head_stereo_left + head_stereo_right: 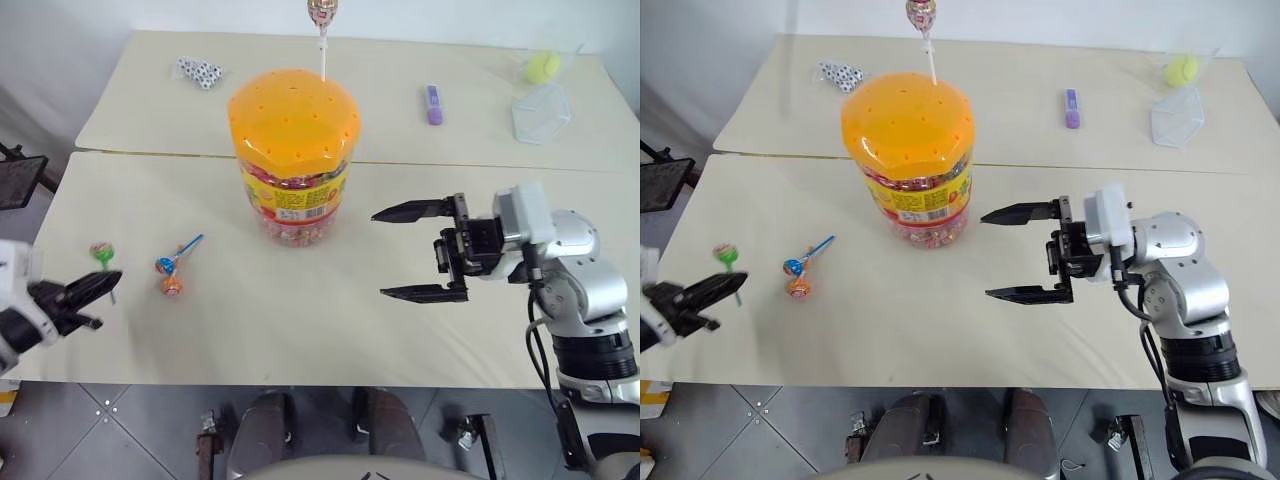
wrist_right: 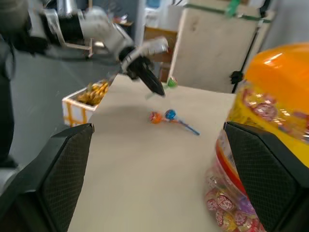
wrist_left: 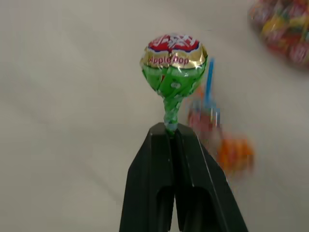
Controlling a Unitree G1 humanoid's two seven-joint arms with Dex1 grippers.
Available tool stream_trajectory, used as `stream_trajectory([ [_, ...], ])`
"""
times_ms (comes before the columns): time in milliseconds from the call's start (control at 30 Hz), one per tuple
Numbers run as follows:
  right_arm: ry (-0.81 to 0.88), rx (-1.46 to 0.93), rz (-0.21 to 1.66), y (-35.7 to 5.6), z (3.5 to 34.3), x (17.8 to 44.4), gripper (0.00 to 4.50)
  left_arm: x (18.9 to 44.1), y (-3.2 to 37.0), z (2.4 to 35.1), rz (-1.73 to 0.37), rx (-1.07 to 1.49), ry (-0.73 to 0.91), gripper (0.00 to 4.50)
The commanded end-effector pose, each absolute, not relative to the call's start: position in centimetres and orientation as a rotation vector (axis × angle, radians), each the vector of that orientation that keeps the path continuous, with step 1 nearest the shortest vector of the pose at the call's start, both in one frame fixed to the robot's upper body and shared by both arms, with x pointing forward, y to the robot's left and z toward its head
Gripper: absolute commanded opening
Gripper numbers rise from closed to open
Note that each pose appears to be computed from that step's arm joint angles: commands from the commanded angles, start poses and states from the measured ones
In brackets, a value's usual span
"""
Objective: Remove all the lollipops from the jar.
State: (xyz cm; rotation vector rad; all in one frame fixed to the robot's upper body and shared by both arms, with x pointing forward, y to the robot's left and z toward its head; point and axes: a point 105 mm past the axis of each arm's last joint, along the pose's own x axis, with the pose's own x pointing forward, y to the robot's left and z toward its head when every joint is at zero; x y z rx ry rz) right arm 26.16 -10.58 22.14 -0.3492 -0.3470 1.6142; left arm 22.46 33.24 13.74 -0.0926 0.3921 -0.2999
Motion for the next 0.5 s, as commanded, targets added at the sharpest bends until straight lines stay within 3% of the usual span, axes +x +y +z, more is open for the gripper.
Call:
stream_trajectory([
  [33,-0.350,-0.419,1.616,-10.9,21.9,26.6,4.50,21.5,32.7,13.5,-0.305,-0.062,0.399,0.02],
  [133,-0.360,-0.407,1.598,-10.7,22.2,27.0,4.50,21.4,32.7,12.3,-0.296,-0.098,0.430,0.67],
  [300,-0.434,-0.305,1.480,-11.0,24.6,28.2,4.50,21.5,33.1,12.7,-0.338,-0.085,0.394,2.14],
  [400,-0.487,-0.220,1.394,-10.5,26.4,29.3,4.50,22.0,32.9,15.5,-0.439,-0.028,0.238,3.05],
  [433,-0.489,-0.202,1.348,-10.1,27.0,30.1,4.50,22.0,32.1,17.9,-0.537,-0.063,0.105,3.35],
  [500,-0.424,-0.193,1.254,-9.1,27.9,32.1,4.50,22.2,31.5,22.5,-0.637,-0.143,-0.112,3.35],
])
